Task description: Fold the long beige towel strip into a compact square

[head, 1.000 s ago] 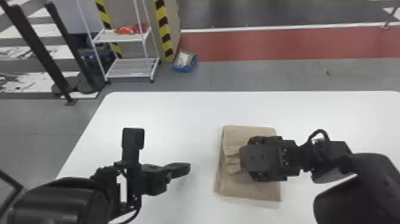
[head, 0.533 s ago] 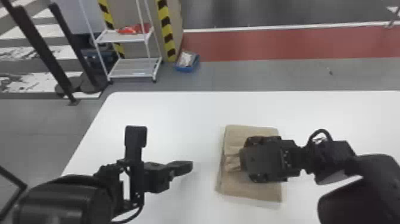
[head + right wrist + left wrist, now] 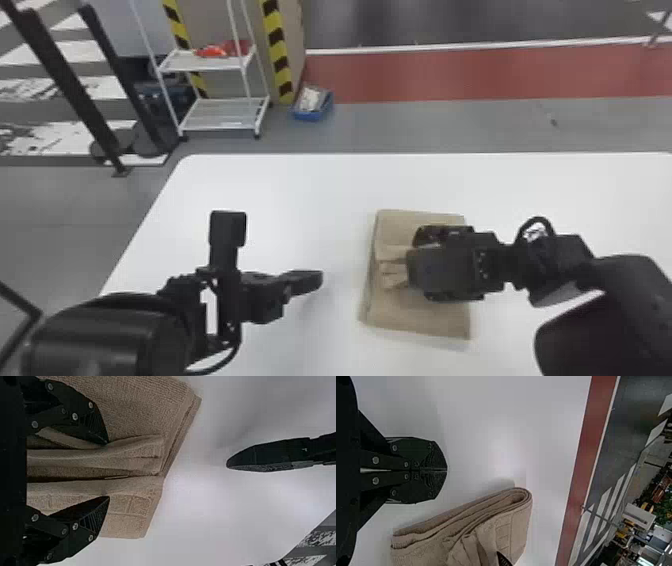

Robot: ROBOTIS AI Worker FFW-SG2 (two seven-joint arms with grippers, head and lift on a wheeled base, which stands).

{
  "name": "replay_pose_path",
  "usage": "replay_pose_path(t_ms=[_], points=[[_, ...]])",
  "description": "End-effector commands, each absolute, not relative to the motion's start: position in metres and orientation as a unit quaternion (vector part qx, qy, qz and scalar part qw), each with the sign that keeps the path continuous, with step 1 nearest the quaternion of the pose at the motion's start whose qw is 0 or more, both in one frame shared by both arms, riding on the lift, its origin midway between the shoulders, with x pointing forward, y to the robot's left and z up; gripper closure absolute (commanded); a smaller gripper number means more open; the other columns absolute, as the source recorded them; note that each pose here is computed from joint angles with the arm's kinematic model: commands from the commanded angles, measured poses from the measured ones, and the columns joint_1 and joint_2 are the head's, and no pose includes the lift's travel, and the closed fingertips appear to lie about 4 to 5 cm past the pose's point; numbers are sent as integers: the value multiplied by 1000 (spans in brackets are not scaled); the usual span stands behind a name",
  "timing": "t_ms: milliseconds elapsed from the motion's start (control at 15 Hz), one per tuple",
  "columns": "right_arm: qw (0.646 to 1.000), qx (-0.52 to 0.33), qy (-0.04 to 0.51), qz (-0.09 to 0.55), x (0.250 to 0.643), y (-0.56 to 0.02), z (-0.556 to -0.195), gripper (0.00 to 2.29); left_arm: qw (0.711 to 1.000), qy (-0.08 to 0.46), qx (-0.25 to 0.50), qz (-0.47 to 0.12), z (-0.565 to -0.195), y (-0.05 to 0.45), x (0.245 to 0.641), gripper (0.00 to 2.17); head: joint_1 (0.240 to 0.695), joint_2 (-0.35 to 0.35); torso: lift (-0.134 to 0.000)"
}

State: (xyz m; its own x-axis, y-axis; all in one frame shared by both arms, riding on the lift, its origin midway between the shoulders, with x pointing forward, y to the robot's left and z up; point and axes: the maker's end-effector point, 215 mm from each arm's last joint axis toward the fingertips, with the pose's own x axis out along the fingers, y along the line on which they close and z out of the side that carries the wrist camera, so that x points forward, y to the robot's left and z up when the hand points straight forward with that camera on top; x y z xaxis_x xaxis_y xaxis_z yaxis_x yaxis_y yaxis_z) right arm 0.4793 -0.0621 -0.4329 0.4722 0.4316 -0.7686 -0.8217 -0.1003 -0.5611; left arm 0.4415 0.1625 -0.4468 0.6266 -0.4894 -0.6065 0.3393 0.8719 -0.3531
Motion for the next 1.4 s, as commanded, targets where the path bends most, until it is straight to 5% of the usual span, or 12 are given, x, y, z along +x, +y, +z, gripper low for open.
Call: replay_pose_path(t_ms=[0,133,267,400,867,1333], points=[[646,-561,184,485,483,-65,-441,485,895,366,-103,-231,-447,163,441,1922,695,123,-124],[643,-558,193,487,484,-63,-442,734,895,367,-103,-231,-448,163,441,1922,695,120,-124],[648,-557,197,481,486,-64,-440,1683,895,367,-103,-230,-448,163,441,1922,695,119,-124],[642,-559,194,488,484,-63,-439,1956,895,367,-103,-230,-448,163,442,1922,695,120,-124],[661,-549,176,481,500,-89,-413,2007,894,371,-104,-231,-452,162,446,1922,695,105,-124],[724,-495,102,469,552,-118,-333,2007,869,377,-125,-295,-446,111,432,1922,695,44,-124]])
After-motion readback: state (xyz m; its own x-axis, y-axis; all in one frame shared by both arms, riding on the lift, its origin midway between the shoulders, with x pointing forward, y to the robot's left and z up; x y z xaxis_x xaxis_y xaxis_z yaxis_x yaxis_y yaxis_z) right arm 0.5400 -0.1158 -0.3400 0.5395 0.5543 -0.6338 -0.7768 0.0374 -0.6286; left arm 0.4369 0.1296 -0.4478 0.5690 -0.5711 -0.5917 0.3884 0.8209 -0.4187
